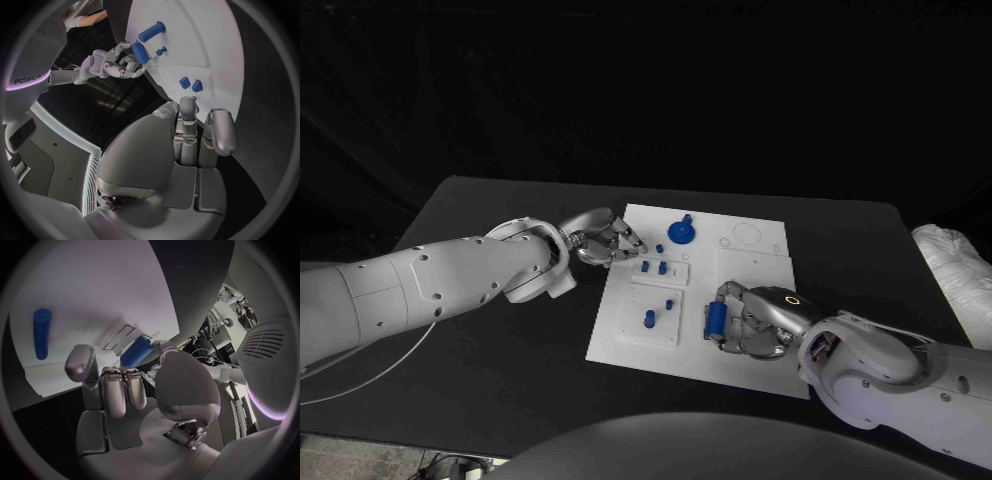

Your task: Assemble the parts on the task board

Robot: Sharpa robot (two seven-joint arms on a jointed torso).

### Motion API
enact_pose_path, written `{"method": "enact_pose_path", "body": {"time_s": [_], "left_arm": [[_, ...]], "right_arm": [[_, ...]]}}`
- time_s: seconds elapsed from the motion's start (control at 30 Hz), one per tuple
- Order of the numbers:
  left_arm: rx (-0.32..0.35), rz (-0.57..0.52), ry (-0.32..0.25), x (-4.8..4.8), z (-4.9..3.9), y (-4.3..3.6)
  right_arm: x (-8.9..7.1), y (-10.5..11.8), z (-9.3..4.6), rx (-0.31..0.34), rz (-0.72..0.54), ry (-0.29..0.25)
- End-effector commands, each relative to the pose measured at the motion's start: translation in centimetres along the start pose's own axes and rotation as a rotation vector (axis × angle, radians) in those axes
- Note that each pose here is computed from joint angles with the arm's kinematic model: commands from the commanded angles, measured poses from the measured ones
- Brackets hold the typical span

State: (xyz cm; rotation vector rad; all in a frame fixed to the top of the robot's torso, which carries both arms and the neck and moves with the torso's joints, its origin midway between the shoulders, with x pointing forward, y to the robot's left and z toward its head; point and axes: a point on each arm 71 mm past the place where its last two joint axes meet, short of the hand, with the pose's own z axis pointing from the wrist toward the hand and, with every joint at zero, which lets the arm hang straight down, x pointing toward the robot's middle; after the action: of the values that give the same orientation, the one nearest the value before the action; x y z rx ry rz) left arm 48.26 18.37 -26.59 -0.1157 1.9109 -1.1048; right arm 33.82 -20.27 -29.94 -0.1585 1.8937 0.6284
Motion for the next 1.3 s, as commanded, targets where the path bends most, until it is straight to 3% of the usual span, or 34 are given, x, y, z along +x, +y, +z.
{"method": "enact_pose_path", "body": {"time_s": [0.03, 0.9, 1.3], "left_arm": [[0.003, -0.004, 0.013, 0.15, 0.05, -0.12], [-0.009, -0.006, 0.027, 0.25, 0.08, 0.05], [-0.018, -0.007, 0.034, 0.31, 0.08, 0.17]], "right_arm": [[0.00, 0.28, -0.05, -0.029, 0.002, -0.005], [0.64, 0.39, -0.25, -0.017, -0.017, 0.082], [0.67, 0.28, -0.49, -0.001, -0.025, 0.081]]}}
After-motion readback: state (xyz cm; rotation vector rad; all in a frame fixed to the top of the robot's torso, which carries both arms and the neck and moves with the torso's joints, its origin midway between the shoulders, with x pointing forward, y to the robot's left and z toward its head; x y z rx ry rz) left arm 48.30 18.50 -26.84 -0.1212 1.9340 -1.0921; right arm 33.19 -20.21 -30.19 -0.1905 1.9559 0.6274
